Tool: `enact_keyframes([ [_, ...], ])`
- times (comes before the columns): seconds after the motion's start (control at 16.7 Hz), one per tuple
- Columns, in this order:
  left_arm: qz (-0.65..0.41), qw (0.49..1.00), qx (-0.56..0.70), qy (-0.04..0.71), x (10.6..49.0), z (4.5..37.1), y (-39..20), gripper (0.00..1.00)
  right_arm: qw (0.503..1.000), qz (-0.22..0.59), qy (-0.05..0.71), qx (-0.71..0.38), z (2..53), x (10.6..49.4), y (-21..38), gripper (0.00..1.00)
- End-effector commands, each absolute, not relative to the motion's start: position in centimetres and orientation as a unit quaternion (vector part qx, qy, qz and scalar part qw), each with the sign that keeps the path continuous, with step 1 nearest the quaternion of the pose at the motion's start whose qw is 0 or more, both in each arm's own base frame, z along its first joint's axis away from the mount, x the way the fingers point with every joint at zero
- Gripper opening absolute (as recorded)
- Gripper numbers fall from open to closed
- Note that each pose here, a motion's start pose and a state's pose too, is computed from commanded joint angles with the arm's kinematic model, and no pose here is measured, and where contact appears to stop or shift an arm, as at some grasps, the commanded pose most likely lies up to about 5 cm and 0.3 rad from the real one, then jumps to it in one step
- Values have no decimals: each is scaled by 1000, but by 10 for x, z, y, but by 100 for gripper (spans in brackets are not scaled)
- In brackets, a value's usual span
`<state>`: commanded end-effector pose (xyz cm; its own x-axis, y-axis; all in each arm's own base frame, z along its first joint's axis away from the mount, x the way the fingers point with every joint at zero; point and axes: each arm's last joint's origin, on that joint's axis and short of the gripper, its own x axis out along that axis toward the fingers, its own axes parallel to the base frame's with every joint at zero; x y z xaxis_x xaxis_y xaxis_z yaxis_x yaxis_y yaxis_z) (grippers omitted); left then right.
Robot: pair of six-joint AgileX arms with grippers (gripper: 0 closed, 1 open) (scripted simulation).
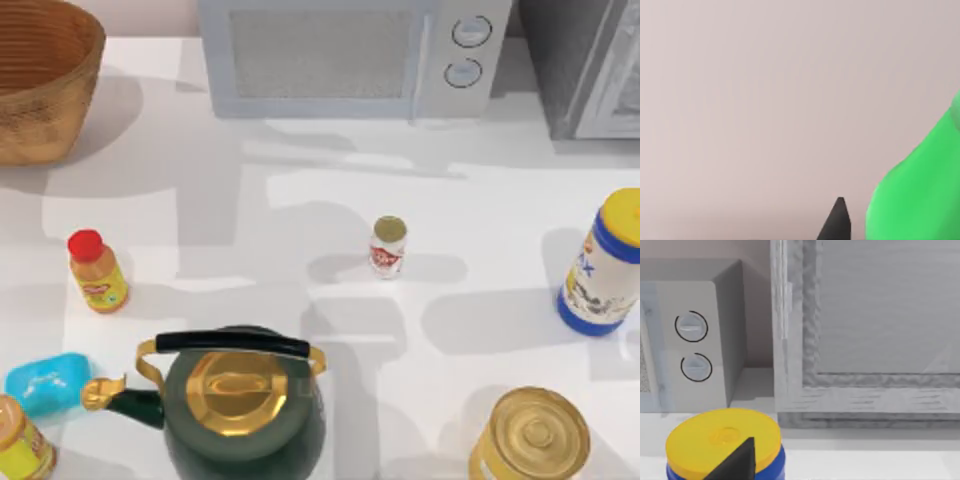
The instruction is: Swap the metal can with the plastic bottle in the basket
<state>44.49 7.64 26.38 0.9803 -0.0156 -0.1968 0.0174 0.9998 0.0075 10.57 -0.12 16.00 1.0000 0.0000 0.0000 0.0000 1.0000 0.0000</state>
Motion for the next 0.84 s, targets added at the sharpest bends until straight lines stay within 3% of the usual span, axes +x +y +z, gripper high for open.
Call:
enact_keyframes([
  [0.48,-8,995,5,99,445,264,76,98,1000,0,0,0,160,106,-1,100],
  [0.84,-8,995,5,99,445,264,76,100,1000,0,0,0,160,106,-1,100],
])
